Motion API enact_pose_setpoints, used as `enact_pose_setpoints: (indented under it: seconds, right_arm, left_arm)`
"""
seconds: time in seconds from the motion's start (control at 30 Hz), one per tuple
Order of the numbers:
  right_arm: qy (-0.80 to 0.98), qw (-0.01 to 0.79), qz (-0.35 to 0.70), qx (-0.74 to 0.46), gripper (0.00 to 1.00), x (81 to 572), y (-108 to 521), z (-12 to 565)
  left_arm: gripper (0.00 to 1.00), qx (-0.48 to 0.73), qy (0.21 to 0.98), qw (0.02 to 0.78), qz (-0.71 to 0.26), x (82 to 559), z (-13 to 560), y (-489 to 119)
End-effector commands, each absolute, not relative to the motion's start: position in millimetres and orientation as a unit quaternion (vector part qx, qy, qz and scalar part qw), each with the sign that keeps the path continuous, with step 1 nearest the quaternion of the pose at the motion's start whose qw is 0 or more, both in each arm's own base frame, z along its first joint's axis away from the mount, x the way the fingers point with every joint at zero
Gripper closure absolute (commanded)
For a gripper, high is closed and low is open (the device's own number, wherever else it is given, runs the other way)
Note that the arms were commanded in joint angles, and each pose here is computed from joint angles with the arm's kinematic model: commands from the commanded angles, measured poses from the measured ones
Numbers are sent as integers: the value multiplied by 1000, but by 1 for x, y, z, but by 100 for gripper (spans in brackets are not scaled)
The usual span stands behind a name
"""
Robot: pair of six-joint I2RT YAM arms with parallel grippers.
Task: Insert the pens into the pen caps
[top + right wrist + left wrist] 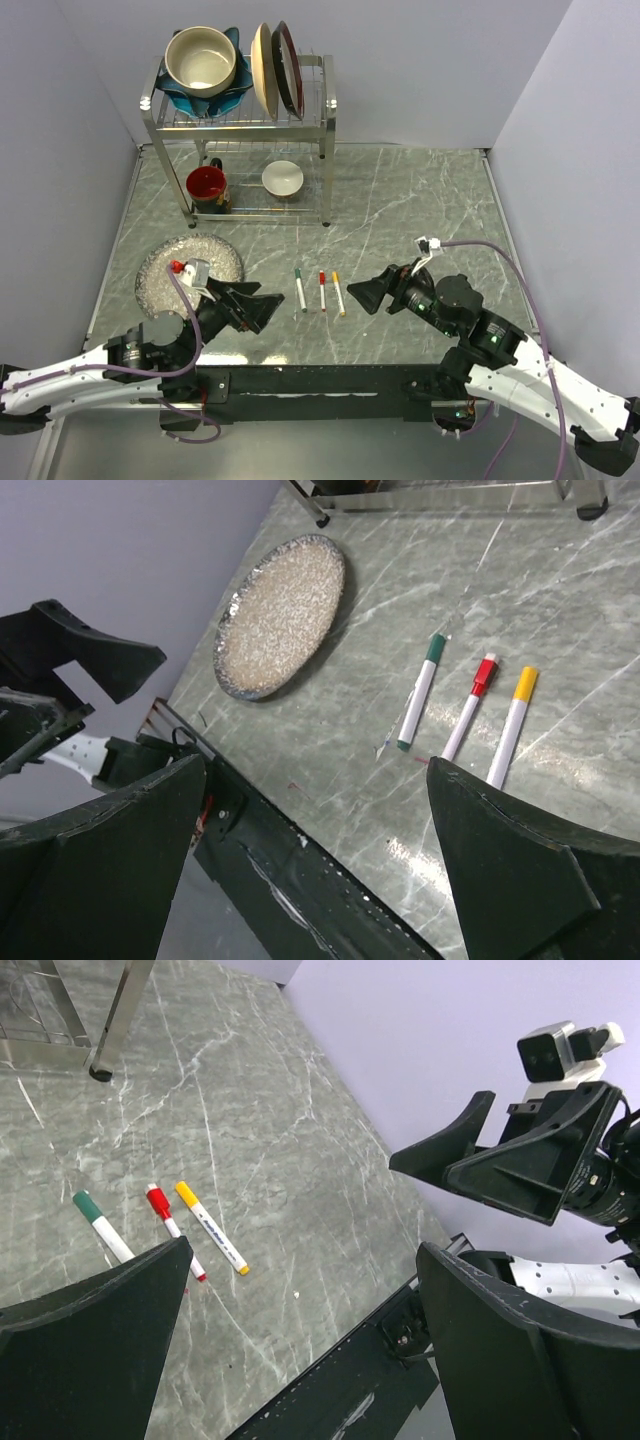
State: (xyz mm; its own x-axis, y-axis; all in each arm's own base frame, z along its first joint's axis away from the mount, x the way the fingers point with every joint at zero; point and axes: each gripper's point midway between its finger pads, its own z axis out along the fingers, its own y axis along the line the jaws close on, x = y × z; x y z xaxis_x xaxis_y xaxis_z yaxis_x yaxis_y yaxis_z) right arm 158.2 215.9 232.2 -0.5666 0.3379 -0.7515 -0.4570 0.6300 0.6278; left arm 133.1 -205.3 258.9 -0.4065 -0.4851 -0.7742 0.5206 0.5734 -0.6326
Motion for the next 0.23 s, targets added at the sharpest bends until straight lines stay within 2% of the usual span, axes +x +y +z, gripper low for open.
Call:
enact_pose_setpoints:
  seconds: [0.0, 0.2]
  right_arm:
    - [751, 479, 453, -41, 0, 156, 218, 245]
    - [742, 488, 458, -48, 0, 153, 215, 250]
  left_arm:
    - [1, 1, 690, 547, -474, 133, 271, -204]
    - [1, 10, 692, 547, -470, 134, 271, -210]
